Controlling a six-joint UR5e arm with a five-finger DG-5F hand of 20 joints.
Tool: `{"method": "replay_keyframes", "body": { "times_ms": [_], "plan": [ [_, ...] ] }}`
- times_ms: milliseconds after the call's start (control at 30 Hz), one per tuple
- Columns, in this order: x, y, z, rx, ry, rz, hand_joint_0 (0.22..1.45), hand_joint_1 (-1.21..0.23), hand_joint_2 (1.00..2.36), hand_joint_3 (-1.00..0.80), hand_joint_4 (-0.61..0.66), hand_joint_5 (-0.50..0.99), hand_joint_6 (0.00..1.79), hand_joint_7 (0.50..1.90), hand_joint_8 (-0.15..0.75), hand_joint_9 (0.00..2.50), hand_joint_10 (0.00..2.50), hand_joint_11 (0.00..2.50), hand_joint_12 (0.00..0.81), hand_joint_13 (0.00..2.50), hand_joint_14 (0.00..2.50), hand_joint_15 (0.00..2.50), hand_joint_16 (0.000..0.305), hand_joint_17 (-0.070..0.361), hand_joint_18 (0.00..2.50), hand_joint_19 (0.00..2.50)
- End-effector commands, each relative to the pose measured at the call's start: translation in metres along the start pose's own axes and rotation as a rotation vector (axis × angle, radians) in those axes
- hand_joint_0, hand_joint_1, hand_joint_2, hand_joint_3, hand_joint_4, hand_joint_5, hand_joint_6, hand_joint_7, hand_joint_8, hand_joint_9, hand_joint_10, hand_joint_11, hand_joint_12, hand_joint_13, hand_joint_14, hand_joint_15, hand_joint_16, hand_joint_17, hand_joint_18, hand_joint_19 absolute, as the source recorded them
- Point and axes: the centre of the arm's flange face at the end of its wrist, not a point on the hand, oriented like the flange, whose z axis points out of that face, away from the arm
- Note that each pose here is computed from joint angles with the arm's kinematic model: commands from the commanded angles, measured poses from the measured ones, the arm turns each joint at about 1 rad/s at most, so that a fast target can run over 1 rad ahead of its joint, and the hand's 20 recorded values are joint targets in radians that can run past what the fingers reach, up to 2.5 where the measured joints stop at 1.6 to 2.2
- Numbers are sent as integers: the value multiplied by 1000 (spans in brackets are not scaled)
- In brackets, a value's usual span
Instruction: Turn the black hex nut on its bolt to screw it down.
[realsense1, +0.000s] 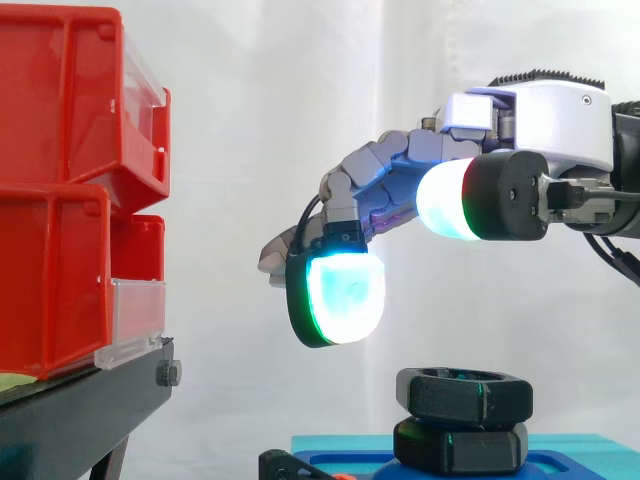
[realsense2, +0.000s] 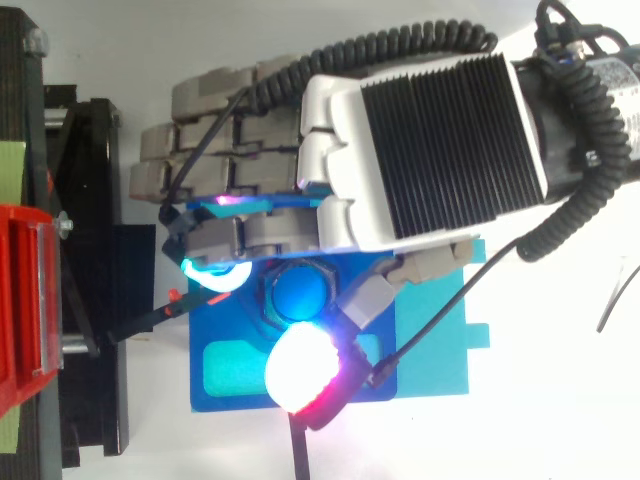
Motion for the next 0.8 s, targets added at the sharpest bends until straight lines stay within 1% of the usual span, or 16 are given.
{"method": "replay_keyframes", "body": {
  "times_ms": [0, 33, 67, 133, 167, 200, 233, 267, 300, 333, 367, 467, 567, 767],
  "plan": [
    [3, 12, 5, 6, 7, 2, 515, -233, 1000, -500, 297, -98, 685, 1049, 318, 564, 4, 188, 375, 584, 4, 123, 51, 115, 518, 231],
    [3, 13, 5, 4, 9, 2, 515, -233, 1000, -500, 299, -98, 683, 1045, 318, 564, 4, 183, 375, 585, 4, 123, 51, 115, 518, 220],
    [4, 13, 5, 18, 9, 3, 515, -233, 1000, -500, 305, -97, 677, 1057, 317, 563, 4, 176, 375, 585, 4, 123, 51, 115, 517, 223],
    [4, 18, 8, 17, 9, 2, 515, -233, 1000, -500, 301, -96, 672, 1061, 319, 564, 4, 183, 374, 583, 3, 123, 51, 115, 518, 223],
    [4, 18, 8, 17, 9, 2, 515, -233, 1000, -500, 303, -96, 667, 1064, 317, 564, 4, 188, 374, 583, 4, 123, 51, 115, 518, 226],
    [6, 23, 9, 21, 14, 4, 515, -233, 1000, -500, 306, -95, 666, 1064, 318, 565, 4, 188, 375, 583, 3, 126, 51, 115, 518, 227],
    [6, 23, 10, 22, 15, 4, 515, -233, 1000, -500, 306, -95, 666, 1066, 318, 565, 4, 188, 374, 583, 4, 123, 51, 115, 518, 227],
    [8, 26, 10, 25, 21, 6, 515, -233, 1000, -500, 310, -95, 664, 1071, 317, 565, 4, 181, 375, 583, 4, 123, 51, 115, 517, 219],
    [14, 28, 8, 27, 30, 8, 515, -233, 1000, -500, 308, -95, 662, 1076, 318, 564, 4, 188, 374, 583, 4, 126, 51, 115, 517, 220],
    [16, 29, 7, 27, 31, 8, 515, -233, 1000, -500, 308, -94, 661, 1077, 318, 563, 6, 187, 375, 585, 3, 127, 51, 115, 517, 225],
    [18, 31, 7, 31, 23, 7, 515, -233, 1000, -500, 306, -94, 661, 1069, 318, 564, 3, 188, 374, 583, 4, 123, 51, 115, 518, 227],
    [19, 33, 9, 28, 14, 6, 515, -233, 1000, -500, 307, -93, 657, 1075, 318, 565, 4, 188, 374, 584, 3, 124, 51, 115, 518, 220],
    [20, 36, 10, 26, 16, 6, 516, -234, 1000, -500, 306, -91, 639, 1107, 317, 558, 3, 182, 375, 583, 4, 124, 51, 115, 517, 228],
    [21, 38, 10, 23, 22, 8, 516, -236, 1000, -500, 301, -90, 626, 1117, 315, 554, 4, 180, 374, 578, 3, 125, 51, 115, 516, 226]
  ]
}}
